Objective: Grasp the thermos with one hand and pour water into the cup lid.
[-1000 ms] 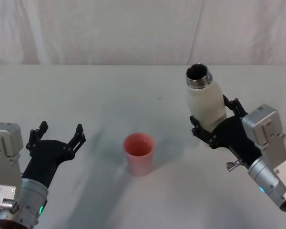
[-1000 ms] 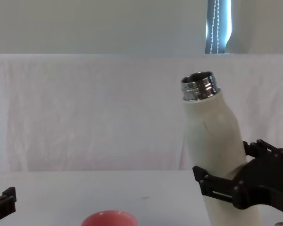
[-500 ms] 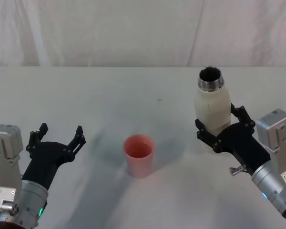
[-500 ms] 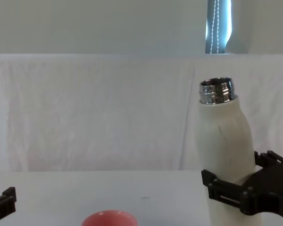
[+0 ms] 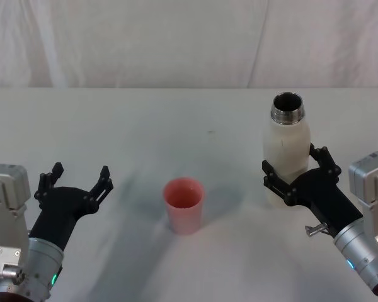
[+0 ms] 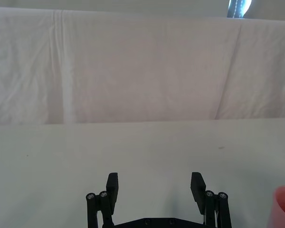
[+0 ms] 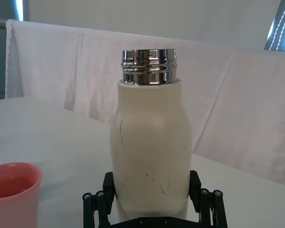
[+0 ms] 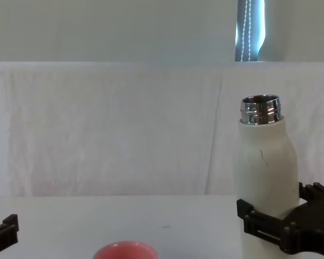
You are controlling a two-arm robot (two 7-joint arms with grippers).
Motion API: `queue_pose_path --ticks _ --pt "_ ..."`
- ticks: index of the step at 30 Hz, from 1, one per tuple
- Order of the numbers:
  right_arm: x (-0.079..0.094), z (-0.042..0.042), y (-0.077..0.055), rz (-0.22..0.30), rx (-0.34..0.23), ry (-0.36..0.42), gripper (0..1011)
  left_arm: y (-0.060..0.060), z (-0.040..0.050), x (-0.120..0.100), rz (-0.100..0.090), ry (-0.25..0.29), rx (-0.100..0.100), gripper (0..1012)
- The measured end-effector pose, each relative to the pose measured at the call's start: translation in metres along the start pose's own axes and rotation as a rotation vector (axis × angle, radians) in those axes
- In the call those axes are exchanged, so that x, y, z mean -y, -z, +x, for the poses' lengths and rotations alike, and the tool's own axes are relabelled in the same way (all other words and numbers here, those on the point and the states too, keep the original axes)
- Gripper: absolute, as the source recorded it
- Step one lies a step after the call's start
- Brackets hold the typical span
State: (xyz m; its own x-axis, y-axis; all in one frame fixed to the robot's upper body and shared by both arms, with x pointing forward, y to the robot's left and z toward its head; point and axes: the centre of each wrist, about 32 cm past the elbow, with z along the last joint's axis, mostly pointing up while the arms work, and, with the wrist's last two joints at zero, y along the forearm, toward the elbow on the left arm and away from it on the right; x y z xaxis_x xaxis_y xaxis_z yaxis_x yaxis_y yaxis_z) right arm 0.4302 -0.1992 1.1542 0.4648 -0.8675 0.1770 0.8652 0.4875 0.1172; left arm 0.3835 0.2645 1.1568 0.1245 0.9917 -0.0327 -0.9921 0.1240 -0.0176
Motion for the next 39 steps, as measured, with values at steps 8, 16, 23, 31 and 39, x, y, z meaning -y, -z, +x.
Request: queue_pose_path --ticks 8,16,23,31,39 --pt "0.000 -0.0013 0.003 0.004 -0.019 0.009 952 0.000 0.0000 0.000 0.000 0.000 0.000 1001" --pt "0.000 -0.0033 0.006 0.006 -0.034 0.019 952 0.000 0.0000 0.000 0.000 0.000 0.000 1001" --pt "0.001 -0.0046 0.008 0.005 -0.045 0.022 952 0.000 0.0000 0.000 0.000 0.000 0.000 1001" --pt "0.002 -0.0051 0.012 0.005 -0.065 0.025 952 0.000 0.0000 0.000 0.000 0.000 0.000 1001" --pt "0.000 -0.0064 0.016 0.001 -0.083 0.018 952 0.000 0.0000 0.000 0.000 0.000 0.000 1001"
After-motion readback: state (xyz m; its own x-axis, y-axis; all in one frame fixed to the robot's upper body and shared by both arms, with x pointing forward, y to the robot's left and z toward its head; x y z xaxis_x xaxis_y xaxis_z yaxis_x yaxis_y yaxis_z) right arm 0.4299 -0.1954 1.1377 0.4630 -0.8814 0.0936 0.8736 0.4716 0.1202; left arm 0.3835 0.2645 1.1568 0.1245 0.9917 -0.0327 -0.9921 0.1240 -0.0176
